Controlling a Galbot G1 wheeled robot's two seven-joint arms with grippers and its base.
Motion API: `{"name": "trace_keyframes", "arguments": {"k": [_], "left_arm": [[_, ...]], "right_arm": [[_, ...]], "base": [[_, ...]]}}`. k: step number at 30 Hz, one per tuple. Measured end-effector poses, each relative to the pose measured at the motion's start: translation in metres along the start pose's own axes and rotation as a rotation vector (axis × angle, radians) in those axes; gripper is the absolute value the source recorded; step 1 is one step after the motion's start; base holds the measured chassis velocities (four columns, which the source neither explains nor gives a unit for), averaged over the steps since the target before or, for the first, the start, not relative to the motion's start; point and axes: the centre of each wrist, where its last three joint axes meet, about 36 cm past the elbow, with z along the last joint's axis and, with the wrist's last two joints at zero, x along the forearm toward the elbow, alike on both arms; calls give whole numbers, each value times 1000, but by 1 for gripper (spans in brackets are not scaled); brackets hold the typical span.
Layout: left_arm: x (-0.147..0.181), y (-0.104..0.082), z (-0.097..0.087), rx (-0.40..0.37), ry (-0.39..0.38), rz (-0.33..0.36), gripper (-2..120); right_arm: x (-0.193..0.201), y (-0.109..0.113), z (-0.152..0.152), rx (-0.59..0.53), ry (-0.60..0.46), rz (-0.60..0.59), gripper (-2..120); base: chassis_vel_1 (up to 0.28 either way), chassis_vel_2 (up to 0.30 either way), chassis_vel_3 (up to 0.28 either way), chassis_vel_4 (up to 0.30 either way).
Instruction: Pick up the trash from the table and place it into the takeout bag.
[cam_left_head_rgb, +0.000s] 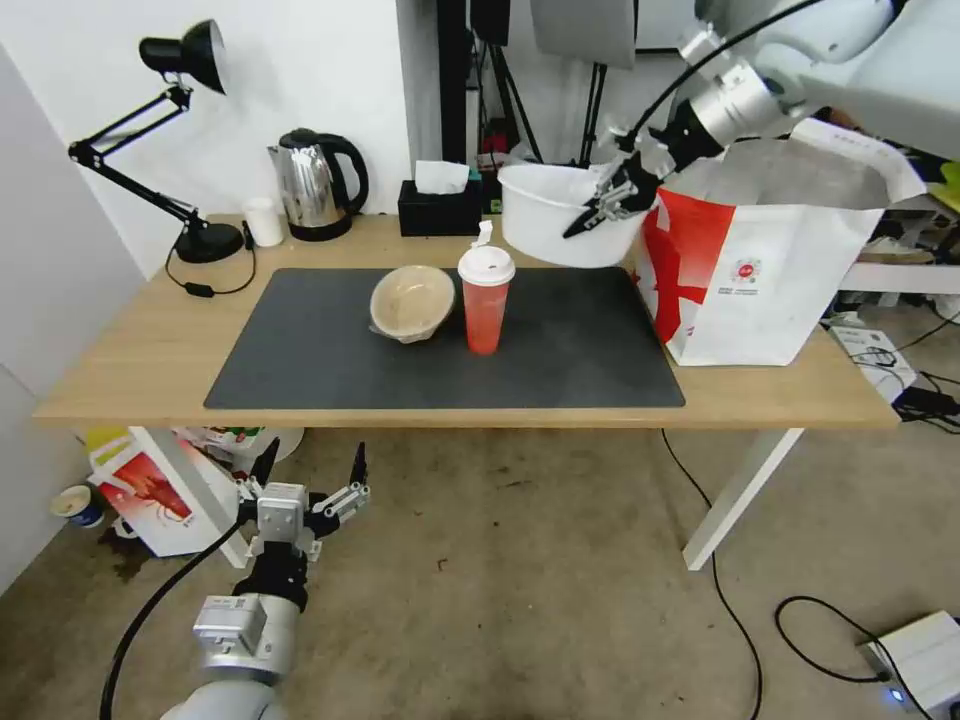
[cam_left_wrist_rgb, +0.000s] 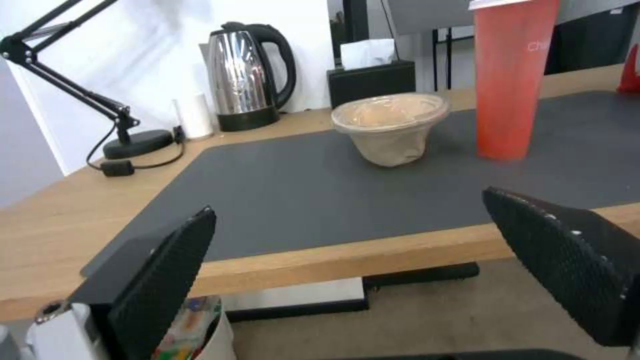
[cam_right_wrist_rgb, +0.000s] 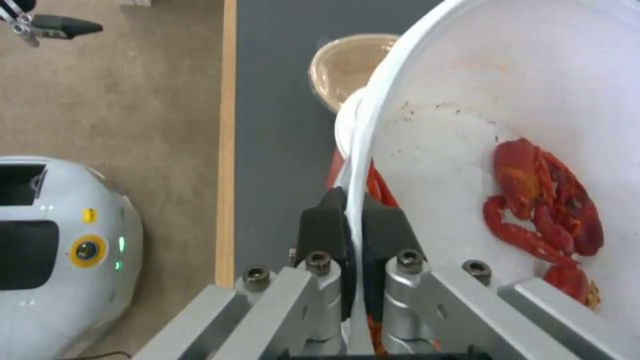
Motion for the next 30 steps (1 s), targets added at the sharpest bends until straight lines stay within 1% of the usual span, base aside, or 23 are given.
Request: {"name": "trace_keyframes", "arguments": {"k": [9, 12, 18, 20, 30], "left_arm": [[0, 0, 0, 0, 0, 0, 100], [0, 0, 0, 0, 0, 0, 100], [0, 0, 0, 0, 0, 0, 100], [0, 0, 0, 0, 0, 0, 100], [0, 0, 0, 0, 0, 0, 100]], "right_arm": [[5, -4, -18, 27, -10, 8, 0], [12, -6, -27, 39, -11, 16, 0], [22, -7, -35, 49, -11, 28, 0], [32, -7, -41, 57, -10, 41, 0], [53, -6, -48, 72, -7, 80, 0]], "base": [[0, 0, 0, 0], [0, 0, 0, 0], [0, 0, 0, 0], [0, 0, 0, 0], [0, 0, 0, 0]]}}
